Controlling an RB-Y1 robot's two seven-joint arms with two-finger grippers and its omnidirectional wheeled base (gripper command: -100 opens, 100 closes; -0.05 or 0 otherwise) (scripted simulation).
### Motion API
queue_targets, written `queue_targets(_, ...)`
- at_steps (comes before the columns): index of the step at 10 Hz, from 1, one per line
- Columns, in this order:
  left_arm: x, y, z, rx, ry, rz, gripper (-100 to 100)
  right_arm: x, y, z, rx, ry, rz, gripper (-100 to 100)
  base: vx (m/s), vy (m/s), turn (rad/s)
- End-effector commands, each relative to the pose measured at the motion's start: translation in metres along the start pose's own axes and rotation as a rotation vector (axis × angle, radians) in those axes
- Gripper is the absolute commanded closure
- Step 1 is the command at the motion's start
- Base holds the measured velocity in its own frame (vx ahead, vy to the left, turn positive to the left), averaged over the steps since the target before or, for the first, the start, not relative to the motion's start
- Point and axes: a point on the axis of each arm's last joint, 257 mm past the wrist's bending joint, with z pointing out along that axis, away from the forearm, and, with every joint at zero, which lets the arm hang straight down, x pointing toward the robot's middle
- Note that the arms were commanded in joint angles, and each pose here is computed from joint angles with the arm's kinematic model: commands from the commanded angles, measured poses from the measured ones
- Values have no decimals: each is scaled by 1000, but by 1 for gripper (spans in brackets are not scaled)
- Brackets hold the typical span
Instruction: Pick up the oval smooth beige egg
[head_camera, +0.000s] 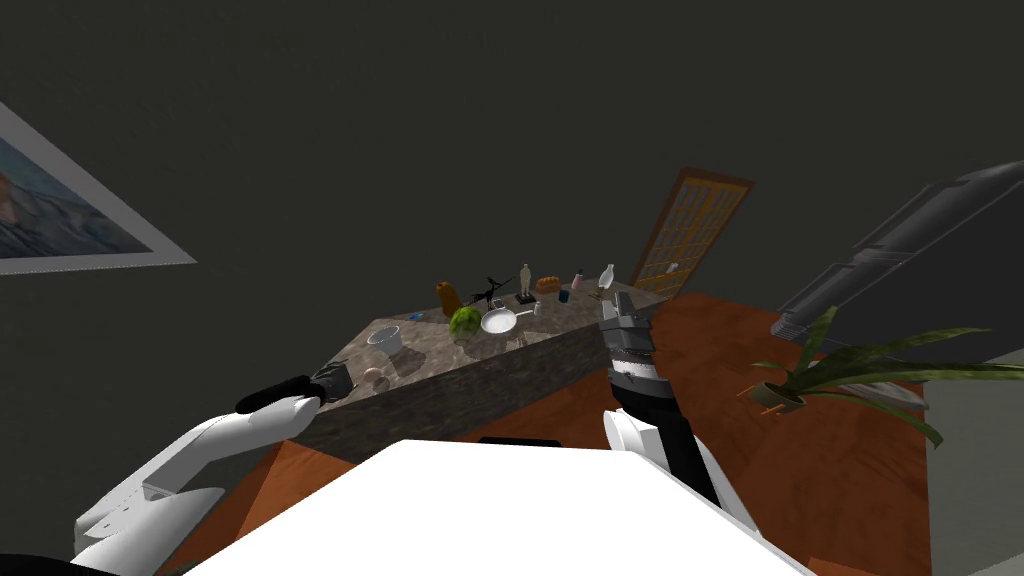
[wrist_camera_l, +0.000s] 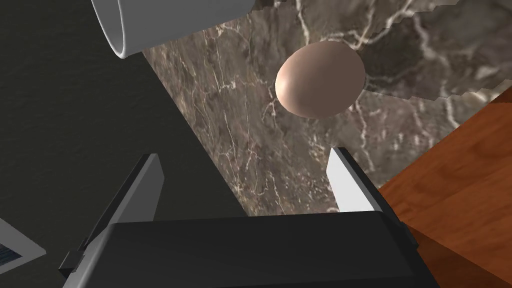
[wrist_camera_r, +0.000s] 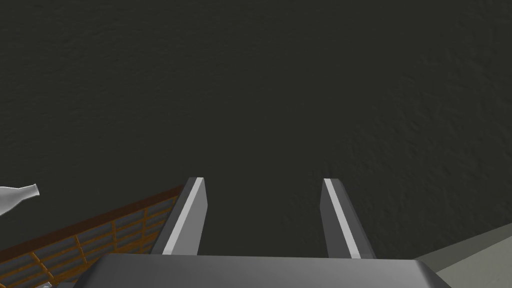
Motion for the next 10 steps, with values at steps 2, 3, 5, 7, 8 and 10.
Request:
queue_targets(2,-28,9,0,-62,-59,-27,-100,0,0,0,0,0,0,0,84,-89,-10)
queue_targets(3,-43,13,0,-90,-90,-42,-100,0,0,0,0,0,0,0,100,-101,-37)
queue_targets(5,-57,19,-1,-123,-121,-57,-100,0,0,0,0,0,0,0,74,-66,-11)
queue_targets(7,-81,30,-4,-176,-172,-85,-100,0,0,0,0,0,0,0,89,-93,-25)
queue_targets(8,-91,35,-5,-199,-193,-97,-100,0,0,0,0,0,0,0,116,-66,-22)
queue_targets(10,-108,52,-9,-251,-233,-123,-100,0,0,0,0,0,0,0,121,-54,-30)
